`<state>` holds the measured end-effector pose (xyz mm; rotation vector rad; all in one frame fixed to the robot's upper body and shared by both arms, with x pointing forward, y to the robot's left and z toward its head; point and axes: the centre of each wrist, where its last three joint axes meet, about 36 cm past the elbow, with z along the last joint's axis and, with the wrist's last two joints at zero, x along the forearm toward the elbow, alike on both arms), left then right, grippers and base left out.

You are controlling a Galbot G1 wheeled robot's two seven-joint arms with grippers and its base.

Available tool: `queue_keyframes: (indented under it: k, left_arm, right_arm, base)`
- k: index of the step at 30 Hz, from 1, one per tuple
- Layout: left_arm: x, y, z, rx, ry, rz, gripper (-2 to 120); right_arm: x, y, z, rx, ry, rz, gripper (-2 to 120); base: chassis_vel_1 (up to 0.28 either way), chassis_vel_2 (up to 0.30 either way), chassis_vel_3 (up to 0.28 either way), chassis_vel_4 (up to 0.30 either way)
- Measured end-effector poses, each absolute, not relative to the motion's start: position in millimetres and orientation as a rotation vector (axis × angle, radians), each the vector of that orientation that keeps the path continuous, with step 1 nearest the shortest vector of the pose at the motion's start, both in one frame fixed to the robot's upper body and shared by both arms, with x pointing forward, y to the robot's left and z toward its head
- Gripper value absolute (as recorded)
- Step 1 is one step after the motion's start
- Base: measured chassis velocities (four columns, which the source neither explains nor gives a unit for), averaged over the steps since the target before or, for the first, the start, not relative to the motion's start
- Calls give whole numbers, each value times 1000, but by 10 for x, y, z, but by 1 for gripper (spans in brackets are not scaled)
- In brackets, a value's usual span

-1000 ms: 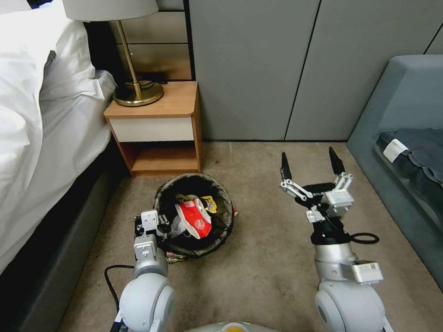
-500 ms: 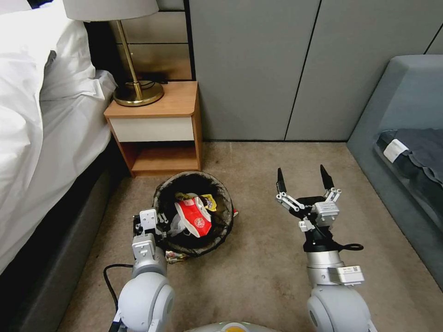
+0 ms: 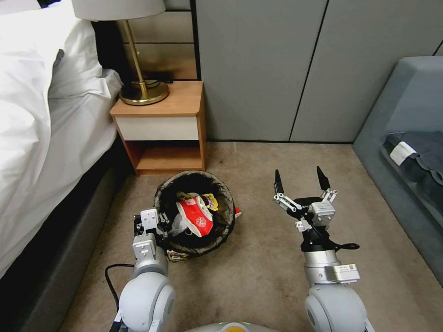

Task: Pick up the trash bin, then pick up the garbage from the floor and place it into the trash bin.

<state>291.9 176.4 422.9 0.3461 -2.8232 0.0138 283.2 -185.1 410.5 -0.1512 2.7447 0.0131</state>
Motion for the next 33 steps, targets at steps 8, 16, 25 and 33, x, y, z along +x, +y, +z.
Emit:
queue_keyframes:
  k: [8, 16, 25, 33]
  left_arm:
    - [2919, 1778, 4239, 352, -2825, 13, 0]
    - [2921, 1765, 4217, 352, -2824, 13, 0]
    - [2935, 1753, 4193, 351, -2825, 5, 0]
    - [2938, 1773, 4215, 358, -2831, 4, 0]
  right_arm:
    - [2883, -1902, 4134, -135, 2735, 6, 100]
    - [2905, -1887, 4128, -134, 2735, 12, 100]
    - [2936, -1885, 4120, -139, 2733, 7, 100]
    - [2992, -1879, 4125, -156, 2744, 15, 100]
  base:
    - [0, 0, 0, 0]
    - [0, 0, 0, 0]
    - [0, 0, 0, 0]
    - [0, 0, 0, 0]
